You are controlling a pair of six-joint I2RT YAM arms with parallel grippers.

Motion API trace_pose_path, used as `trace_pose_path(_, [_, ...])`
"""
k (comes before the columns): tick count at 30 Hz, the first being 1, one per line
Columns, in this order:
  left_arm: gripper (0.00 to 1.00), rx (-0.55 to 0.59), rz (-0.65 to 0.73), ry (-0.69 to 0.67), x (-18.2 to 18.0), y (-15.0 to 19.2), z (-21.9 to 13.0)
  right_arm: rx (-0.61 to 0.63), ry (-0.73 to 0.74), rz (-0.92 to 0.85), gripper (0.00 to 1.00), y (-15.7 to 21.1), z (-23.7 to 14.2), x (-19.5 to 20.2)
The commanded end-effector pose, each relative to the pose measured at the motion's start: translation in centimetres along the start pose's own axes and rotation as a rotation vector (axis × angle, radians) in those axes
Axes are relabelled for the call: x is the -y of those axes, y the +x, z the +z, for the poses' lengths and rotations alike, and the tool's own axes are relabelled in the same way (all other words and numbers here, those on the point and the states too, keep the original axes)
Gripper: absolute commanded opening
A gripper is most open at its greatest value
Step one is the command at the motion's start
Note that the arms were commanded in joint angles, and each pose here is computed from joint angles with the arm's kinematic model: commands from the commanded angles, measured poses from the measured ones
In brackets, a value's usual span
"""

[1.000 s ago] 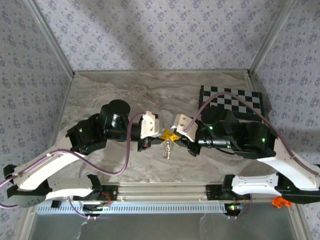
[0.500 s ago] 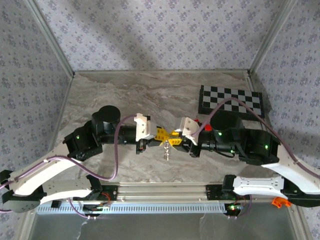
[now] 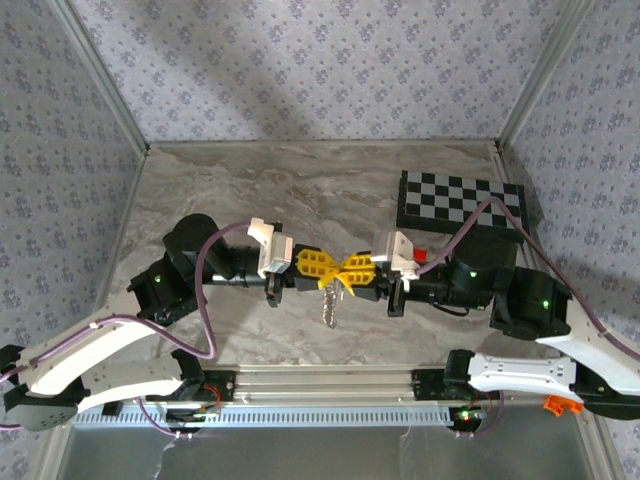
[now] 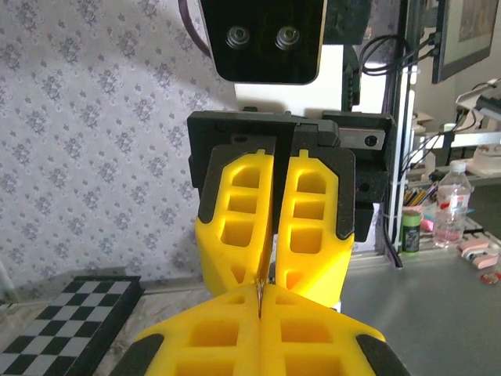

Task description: Put the keys on the keyring

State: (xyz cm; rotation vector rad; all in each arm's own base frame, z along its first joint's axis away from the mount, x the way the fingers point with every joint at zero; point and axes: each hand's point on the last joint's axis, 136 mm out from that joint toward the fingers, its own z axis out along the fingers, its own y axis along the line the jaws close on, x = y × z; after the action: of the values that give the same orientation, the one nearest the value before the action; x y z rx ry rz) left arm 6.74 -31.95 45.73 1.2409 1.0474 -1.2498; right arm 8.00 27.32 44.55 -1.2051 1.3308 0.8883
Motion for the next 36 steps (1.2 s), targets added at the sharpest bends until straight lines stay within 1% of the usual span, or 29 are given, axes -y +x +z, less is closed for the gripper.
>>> trace_pose_path(1, [0.0, 0.089, 0.015, 0.066, 1.3, -2.3, -0.1, 0.035, 0.02, 0.004, 0.1, -0.7, -0.2, 0.3])
trace_pose_path(2, [0.0, 0.091, 0.014, 0.067, 1.3, -2.3, -0.1, 0.035, 0.026, 0.005, 0.09, -0.6, -0.3, 0.4])
trace_pose_path(4, [0.0, 0.092, 0.009, 0.068, 1.2, -2.3, -0.1, 0.035, 0.04, 0.003, 0.01, -0.6, -0.4, 0.6])
trace_pose_path(7, [0.0, 0.068, -0.003, 0.065, 1.1, -1.9, 0.1, 0.013, 0.069, 0.0, 0.0, -0.2, -0.5, 1.1])
trace_pose_path(10, [0.0, -0.028, -0.013, 0.03, 0.5, -0.4, 0.2, -0.05, 0.089, -0.01, 0.0, 0.4, -0.5, 1.5])
trace_pose_path(13, [0.03, -0.18, 0.001, -0.048, -0.8, 2.0, -0.2, -0.154, 0.087, -0.033, 0.0, 1.5, -0.6, 1.6])
trace_pose_path(14, [0.03, -0.245, 0.002, -0.059, -1.0, 3.0, -0.4, -0.186, 0.079, -0.042, 0.0, 1.8, -0.5, 1.5])
trace_pose_path(17, [0.04, -0.372, 0.019, -0.075, -1.6, 5.1, -0.7, -0.28, 0.051, -0.066, 0.0, 2.7, -0.2, 1.2])
trace_pose_path(20, [0.05, -0.438, 0.03, -0.076, -1.8, 6.3, -0.8, -0.365, 0.035, -0.09, 0.0, 3.6, 0.2, 1.1])
trace_pose_path(22, [0.06, -0.457, 0.033, -0.077, -2.0, 6.7, -0.8, -0.409, 0.029, -0.102, 0.0, 4.1, 0.4, 1.1])
trace_pose_path(24, [0.05, -0.456, 0.036, -0.076, -2.0, 6.8, -0.7, -0.445, 0.028, -0.111, 0.0, 4.5, 0.6, 1.2])
trace_pose_path(25, [0.03, -0.451, 0.038, -0.076, -2.0, 6.8, -0.7, -0.458, 0.03, -0.114, 0.0, 4.6, 0.6, 1.3])
trace_pose_path(26, [0.0, -0.443, 0.039, -0.076, -1.9, 6.7, -0.7, -0.462, 0.031, -0.115, 0.0, 4.6, 0.6, 1.3])
trace_pose_path(28, [0.0, -0.412, 0.04, -0.073, -1.7, 6.1, -0.7, -0.453, 0.037, -0.113, 0.0, 4.4, 0.7, 1.4])
trace_pose_path(31, [0.0, -0.306, 0.038, -0.062, -1.2, 4.2, -0.6, -0.408, 0.052, -0.103, 0.0, 3.7, 0.6, 1.5])
trace_pose_path(36, [0.0, -0.094, 0.026, 0.003, 0.2, 0.4, -0.2, -0.283, 0.047, -0.053, 0.14, 2.5, 0.5, 1.0])
